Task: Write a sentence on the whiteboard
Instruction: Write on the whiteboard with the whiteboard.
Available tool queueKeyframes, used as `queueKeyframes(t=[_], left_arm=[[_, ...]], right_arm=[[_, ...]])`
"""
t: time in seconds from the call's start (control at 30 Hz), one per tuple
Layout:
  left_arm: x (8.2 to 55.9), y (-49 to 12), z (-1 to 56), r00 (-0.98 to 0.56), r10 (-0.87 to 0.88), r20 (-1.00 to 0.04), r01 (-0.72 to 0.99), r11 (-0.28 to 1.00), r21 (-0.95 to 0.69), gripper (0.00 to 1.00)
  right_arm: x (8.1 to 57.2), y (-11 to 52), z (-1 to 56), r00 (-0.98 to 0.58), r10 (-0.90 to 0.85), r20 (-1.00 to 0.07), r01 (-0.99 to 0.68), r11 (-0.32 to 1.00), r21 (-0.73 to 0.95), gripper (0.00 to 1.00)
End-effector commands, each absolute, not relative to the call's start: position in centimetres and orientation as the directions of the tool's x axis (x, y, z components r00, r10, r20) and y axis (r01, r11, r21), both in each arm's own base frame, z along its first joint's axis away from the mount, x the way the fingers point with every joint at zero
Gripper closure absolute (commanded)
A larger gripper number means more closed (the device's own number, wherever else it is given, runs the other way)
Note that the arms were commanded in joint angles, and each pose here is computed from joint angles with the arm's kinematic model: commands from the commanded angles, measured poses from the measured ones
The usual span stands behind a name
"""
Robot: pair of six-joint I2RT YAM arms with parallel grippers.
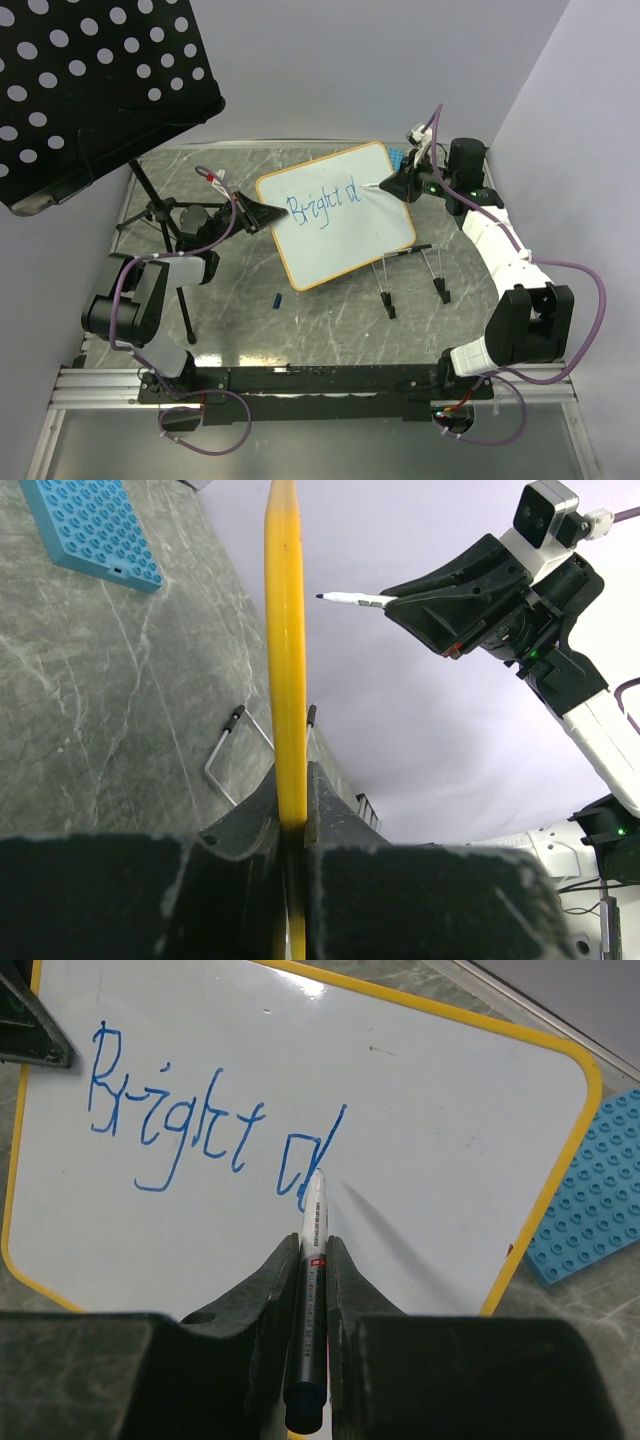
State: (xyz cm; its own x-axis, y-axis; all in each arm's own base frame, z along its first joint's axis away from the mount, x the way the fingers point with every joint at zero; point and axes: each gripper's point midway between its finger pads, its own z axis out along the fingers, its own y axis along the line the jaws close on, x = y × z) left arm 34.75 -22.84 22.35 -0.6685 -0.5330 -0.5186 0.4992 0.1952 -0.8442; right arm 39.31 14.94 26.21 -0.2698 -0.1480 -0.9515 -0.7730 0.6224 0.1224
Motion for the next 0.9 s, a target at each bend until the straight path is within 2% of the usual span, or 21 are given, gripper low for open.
queueKeyframes(t=[0.0, 0.87], left_arm=[[32.9, -22.2, 30.8, -0.466, -0.608, -0.643, 0.753, 0.110, -0.649, 0.99], [32.9, -22.2, 30.7, -0.471, -0.612, -0.635, 0.753, 0.095, -0.651, 0.99]], right_arm=[[39.4, 14.8, 28.6, -0.191, -0.155, -0.969, -0.789, 0.612, 0.057, 1.00], [41.8, 15.1, 26.9, -0.235, -0.193, -0.953, -0.754, 0.655, 0.053, 1.00]])
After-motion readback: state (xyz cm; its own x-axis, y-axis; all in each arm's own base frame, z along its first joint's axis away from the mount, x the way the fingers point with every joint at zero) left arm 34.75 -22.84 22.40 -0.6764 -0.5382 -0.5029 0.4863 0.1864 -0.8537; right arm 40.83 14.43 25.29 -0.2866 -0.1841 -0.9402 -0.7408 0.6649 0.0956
